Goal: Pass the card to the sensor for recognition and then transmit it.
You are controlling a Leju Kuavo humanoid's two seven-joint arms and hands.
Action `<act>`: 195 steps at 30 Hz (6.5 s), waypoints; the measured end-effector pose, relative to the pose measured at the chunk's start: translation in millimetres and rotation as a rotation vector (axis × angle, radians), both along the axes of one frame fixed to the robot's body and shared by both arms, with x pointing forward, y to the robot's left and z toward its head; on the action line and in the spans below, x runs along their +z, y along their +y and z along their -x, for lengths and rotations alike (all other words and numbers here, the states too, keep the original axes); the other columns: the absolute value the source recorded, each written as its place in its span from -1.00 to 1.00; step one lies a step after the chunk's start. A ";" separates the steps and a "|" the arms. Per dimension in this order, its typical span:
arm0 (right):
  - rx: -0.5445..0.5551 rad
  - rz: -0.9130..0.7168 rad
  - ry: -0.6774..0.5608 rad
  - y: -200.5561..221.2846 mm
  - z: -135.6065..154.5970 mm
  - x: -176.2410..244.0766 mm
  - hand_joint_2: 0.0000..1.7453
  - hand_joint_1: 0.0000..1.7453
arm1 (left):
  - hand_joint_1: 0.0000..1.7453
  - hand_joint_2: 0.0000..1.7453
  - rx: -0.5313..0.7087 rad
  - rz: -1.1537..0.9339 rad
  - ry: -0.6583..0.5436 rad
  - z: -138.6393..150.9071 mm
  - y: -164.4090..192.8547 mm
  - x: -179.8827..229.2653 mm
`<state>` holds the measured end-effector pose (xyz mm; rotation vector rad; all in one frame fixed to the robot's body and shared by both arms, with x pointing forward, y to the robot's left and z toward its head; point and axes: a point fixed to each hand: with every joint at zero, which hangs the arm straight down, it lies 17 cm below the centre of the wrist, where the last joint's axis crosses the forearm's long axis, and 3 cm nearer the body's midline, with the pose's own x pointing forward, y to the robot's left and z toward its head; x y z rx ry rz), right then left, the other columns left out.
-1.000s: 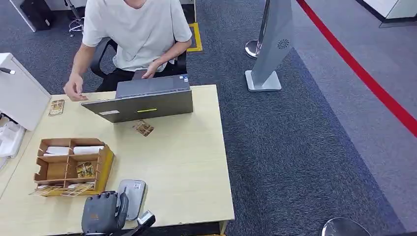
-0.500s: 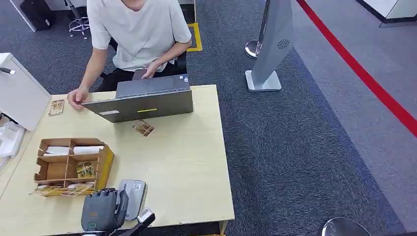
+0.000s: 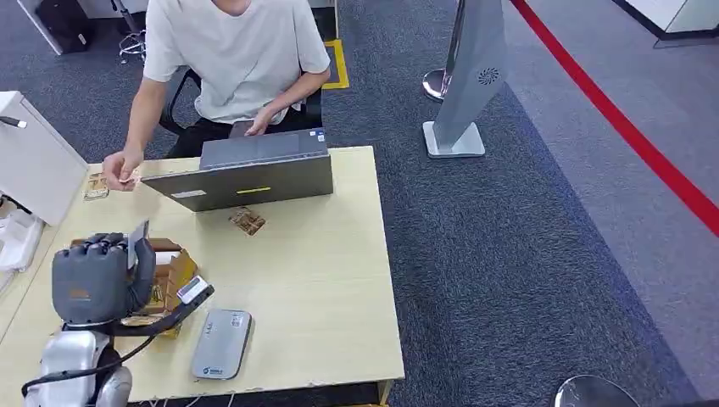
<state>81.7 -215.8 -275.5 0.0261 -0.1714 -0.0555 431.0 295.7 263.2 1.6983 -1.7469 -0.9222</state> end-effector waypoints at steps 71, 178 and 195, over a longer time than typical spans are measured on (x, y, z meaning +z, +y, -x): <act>0.060 -0.006 0.005 6.4 0.6 0.7 -1.00 -1.00 | -1.00 1.00 0.224 -0.246 0.110 -61.7 134.0 5.5; 0.022 -0.005 0.022 9.4 6.5 0.0 -1.00 -1.00 | -1.00 1.00 0.287 -0.119 0.365 47.0 101.2 -152.7; 0.020 -0.006 0.019 9.2 6.1 0.1 -1.00 -1.00 | -1.00 1.00 0.196 -0.147 0.318 49.8 70.7 -133.6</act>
